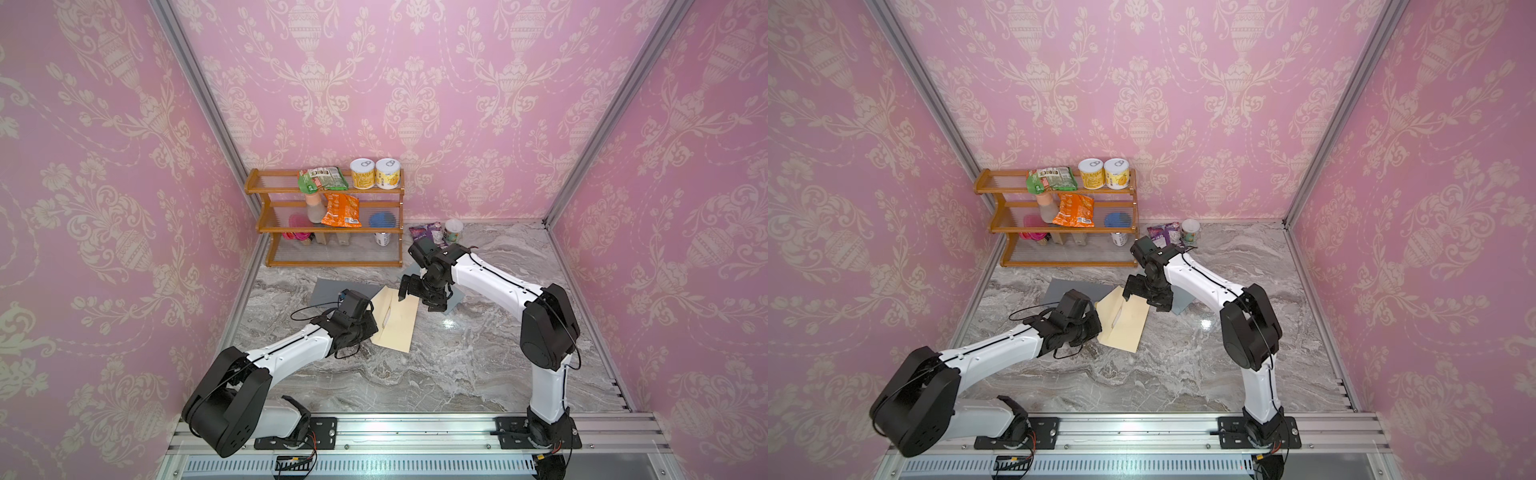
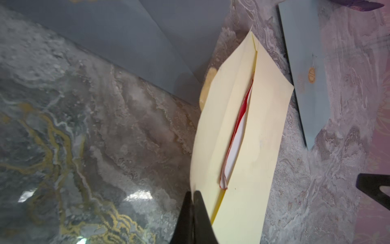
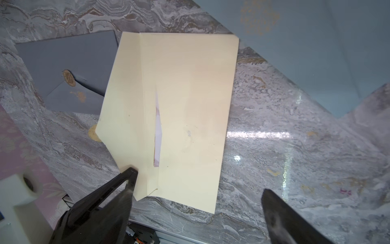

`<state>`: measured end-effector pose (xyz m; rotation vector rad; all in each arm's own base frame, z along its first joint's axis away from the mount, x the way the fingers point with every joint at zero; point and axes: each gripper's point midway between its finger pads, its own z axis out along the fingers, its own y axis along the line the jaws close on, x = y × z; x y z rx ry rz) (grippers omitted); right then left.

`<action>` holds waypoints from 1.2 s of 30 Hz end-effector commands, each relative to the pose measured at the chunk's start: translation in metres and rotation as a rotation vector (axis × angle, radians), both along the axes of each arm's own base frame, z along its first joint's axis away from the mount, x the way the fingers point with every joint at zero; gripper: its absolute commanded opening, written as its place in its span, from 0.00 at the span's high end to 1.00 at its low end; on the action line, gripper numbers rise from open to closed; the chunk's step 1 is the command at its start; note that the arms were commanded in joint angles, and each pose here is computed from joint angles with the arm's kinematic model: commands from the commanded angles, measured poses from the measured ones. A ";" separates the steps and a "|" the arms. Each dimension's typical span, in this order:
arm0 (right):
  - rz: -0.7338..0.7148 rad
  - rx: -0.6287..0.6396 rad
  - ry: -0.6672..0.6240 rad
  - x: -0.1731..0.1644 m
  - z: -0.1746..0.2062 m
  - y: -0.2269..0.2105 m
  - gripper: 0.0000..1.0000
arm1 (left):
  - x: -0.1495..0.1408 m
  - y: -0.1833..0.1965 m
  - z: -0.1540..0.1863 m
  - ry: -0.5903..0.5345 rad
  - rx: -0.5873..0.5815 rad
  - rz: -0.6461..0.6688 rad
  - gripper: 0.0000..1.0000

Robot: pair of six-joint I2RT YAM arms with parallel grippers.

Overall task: Fold the letter paper in half and place it into the envelope
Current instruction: Place the envelope at the center of the board, then fold the envelope flap on the envelope.

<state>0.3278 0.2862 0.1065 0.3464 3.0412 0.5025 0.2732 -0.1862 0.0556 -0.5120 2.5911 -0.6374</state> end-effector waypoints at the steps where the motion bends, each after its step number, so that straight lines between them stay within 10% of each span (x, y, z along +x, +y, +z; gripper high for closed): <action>1: 0.013 -0.012 -0.011 -0.007 0.002 -0.004 0.03 | -0.003 -0.006 -0.004 -0.010 -0.005 0.021 0.98; 3: 0.009 -0.004 -0.010 -0.008 -0.001 -0.001 0.05 | -0.008 -0.007 -0.005 -0.005 -0.008 0.008 0.71; 6: 0.010 0.003 -0.005 -0.009 -0.007 0.003 0.12 | -0.016 0.010 0.003 -0.009 0.059 0.027 0.05; 9: 0.007 0.010 0.010 -0.011 -0.017 0.008 0.31 | -0.017 0.035 0.028 -0.081 0.167 0.039 0.01; 13: -0.016 -0.001 0.036 -0.013 -0.033 0.007 0.97 | -0.016 0.059 0.053 -0.131 0.249 0.019 0.01; 15: -0.027 -0.016 0.054 -0.015 -0.043 0.005 1.00 | -0.017 0.072 0.053 -0.108 0.265 0.022 0.01; 22: -0.048 -0.046 0.105 -0.019 -0.070 0.002 1.00 | -0.005 0.090 0.051 -0.063 0.261 0.019 0.25; 27: -0.042 -0.100 0.148 -0.022 -0.086 -0.003 1.00 | 0.016 0.074 0.040 -0.013 0.246 -0.023 0.96; 36: -0.025 -0.057 0.190 -0.021 -0.102 0.010 1.00 | 0.051 0.031 0.006 0.074 0.141 -0.133 1.00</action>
